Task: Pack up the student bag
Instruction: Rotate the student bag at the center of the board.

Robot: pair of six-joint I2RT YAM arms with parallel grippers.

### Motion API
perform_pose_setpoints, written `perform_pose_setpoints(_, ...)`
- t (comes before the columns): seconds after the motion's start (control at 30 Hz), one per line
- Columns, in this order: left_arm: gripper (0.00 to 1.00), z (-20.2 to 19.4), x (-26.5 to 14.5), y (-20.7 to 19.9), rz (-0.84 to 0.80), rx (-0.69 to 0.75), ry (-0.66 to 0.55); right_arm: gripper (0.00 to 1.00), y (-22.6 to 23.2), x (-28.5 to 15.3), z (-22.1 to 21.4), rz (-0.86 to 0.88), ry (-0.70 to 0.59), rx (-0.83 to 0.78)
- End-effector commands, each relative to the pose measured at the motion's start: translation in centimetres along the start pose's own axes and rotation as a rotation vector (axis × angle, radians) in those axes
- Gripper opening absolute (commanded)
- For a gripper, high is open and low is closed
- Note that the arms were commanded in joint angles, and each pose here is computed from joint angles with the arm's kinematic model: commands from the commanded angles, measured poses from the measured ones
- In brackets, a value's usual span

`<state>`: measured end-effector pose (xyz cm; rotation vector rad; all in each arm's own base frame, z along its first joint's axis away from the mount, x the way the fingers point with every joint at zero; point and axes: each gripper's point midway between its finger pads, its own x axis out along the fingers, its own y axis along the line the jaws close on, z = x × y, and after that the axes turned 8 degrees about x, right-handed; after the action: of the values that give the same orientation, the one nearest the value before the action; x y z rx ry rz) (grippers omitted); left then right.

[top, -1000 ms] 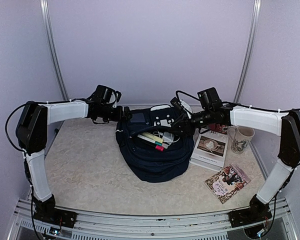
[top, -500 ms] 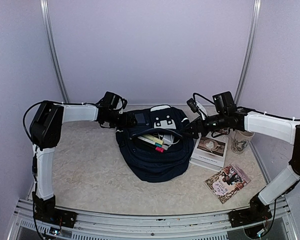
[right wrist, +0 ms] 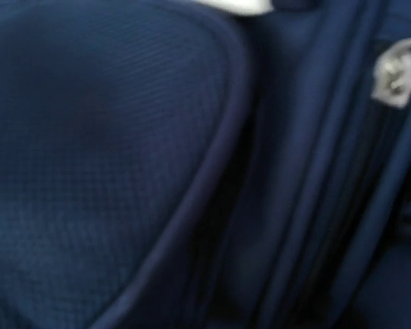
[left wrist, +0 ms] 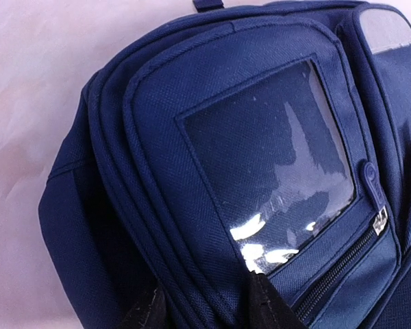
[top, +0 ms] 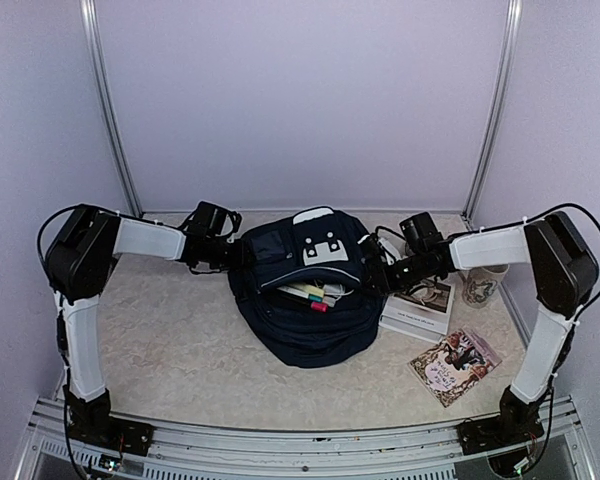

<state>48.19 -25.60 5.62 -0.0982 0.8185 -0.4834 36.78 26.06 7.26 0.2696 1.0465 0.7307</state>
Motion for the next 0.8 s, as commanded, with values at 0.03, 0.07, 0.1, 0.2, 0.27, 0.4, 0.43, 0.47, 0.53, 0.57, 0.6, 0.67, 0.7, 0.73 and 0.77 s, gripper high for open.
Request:
perform_pose_setpoints(0.03,0.35,-4.2,-3.7,0.3,0.039,-0.075,0.04,0.49,0.5,2.2,5.6,0.037,-0.081,-0.05)
perform_pose_setpoints(0.07,0.35,-5.2,-4.2,0.5,0.058,-0.078,0.052,0.48,0.6,2.7,6.4,0.041,-0.086,-0.061)
perform_pose_setpoints(0.1,0.34,-6.3,-4.7,0.6,0.073,-0.08,0.066,0.48,0.5,3.3,7.2,0.044,-0.086,-0.068)
perform_pose_setpoints(0.2,0.33,-9.0,-6.3,-0.1,0.077,-0.094,0.102,0.47,0.7,4.8,9.3,0.066,-0.083,-0.082)
perform_pose_setpoints(0.27,0.33,-10.6,-7.4,-1.6,0.087,-0.077,0.117,0.47,1.1,5.4,10.7,0.089,-0.087,-0.09)
perform_pose_setpoints(0.4,0.37,-12.6,-9.9,-5.1,0.117,-0.001,0.136,0.47,2.0,5.2,13.8,0.094,-0.127,-0.128)
perform_pose_setpoints(0.43,0.4,-13.1,-10.3,-6.0,0.117,0.028,0.146,0.48,2.0,4.9,14.5,0.077,-0.138,-0.141)
perform_pose_setpoints(0.47,0.42,-13.7,-10.8,-6.9,0.117,0.062,0.167,0.49,1.8,4.5,15.0,0.055,-0.149,-0.152)
perform_pose_setpoints(0.53,0.44,-14.5,-11.7,-7.4,0.159,0.124,0.212,0.51,1.0,3.0,16.1,0.015,-0.18,-0.151)
perform_pose_setpoints(0.57,0.45,-14.6,-12.3,-7.4,0.185,0.152,0.226,0.51,0.4,2.1,16.4,0.002,-0.196,-0.14)
perform_pose_setpoints(0.6,0.46,-14.5,-12.9,-7.5,0.209,0.176,0.23,0.52,-0.3,1.1,16.7,-0.011,-0.214,-0.126)
perform_pose_setpoints(0.67,0.51,-13.6,-14.4,-8.2,0.226,0.213,0.215,0.52,-1.6,-0.9,16.9,-0.052,-0.247,-0.103)
perform_pose_setpoints(0.7,0.55,-13.0,-15.1,-8.5,0.226,0.221,0.203,0.53,-2.1,-1.8,16.9,-0.077,-0.261,-0.098)
perform_pose_setpoints(0.73,0.59,-12.2,-15.8,-8.9,0.22,0.224,0.185,0.53,-2.5,-2.6,16.8,-0.105,-0.272,-0.098)
perform_pose_setpoints(0.77,0.65,-11.3,-16.4,-9.3,0.21,0.229,0.163,0.54,-2.6,-3.5,16.8,-0.13,-0.286,-0.107)
